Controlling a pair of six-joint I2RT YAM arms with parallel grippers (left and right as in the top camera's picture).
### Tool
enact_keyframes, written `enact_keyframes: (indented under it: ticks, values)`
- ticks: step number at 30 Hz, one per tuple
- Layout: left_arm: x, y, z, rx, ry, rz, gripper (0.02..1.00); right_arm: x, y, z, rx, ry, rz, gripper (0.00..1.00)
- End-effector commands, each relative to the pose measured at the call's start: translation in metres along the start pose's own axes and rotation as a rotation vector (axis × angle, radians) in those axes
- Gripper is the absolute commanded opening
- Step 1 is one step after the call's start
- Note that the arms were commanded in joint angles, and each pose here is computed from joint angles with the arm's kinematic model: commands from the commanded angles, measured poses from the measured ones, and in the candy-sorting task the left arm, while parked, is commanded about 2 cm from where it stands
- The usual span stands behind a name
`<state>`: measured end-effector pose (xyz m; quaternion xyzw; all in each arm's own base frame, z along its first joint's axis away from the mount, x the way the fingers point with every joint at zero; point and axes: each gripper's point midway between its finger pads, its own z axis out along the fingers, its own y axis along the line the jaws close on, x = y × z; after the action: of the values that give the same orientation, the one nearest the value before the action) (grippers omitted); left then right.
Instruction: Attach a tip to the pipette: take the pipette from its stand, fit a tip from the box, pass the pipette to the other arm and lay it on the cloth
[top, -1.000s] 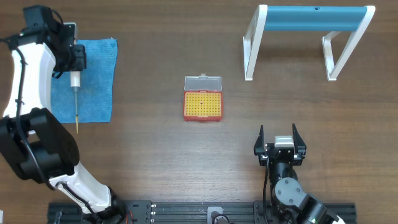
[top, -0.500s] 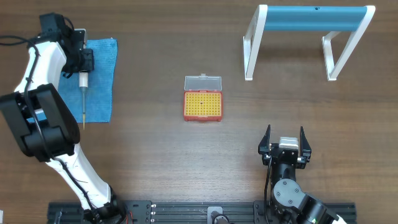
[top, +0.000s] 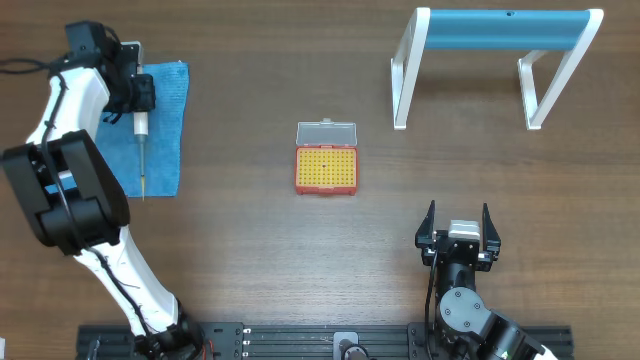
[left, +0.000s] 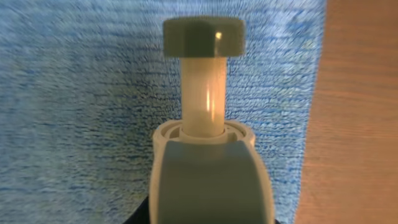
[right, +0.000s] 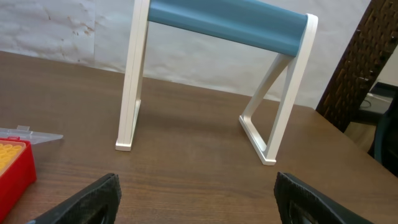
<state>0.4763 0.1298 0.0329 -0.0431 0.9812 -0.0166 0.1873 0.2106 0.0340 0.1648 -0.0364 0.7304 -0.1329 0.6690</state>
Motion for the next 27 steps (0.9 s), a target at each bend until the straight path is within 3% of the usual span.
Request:
enact_keyframes:
  ticks: [1,3,6,13,16,18,27]
  values:
    - [0.000,-0.001,0.019,0.014,0.013,-0.042,0.066,0.003,-0.001,0.000,0.014,0.004,0.009,0.809]
    - [0.000,-0.001,0.019,0.013,0.012,-0.053,0.082,0.003,-0.001,0.000,0.014,0.004,0.009,0.809]
    - [0.000,-0.001,0.019,0.013,0.013,-0.060,0.277,0.003,-0.001,0.000,0.014,0.004,0.009,0.809]
    - [0.001,0.000,0.019,0.011,0.018,-0.060,0.369,0.003,-0.001,0.000,0.014,0.004,0.009,0.809]
    - [0.003,0.000,0.019,0.008,0.026,-0.061,0.520,0.003,-0.001,0.000,0.014,0.004,0.009,0.809]
    - [0.004,-0.001,0.019,0.009,0.030,-0.061,0.570,0.003,-0.001,0.000,0.014,0.004,0.009,0.809]
    - [0.002,-0.015,0.012,0.084,0.021,-0.039,0.667,0.003,-0.001,0.000,0.014,0.004,0.009,0.809]
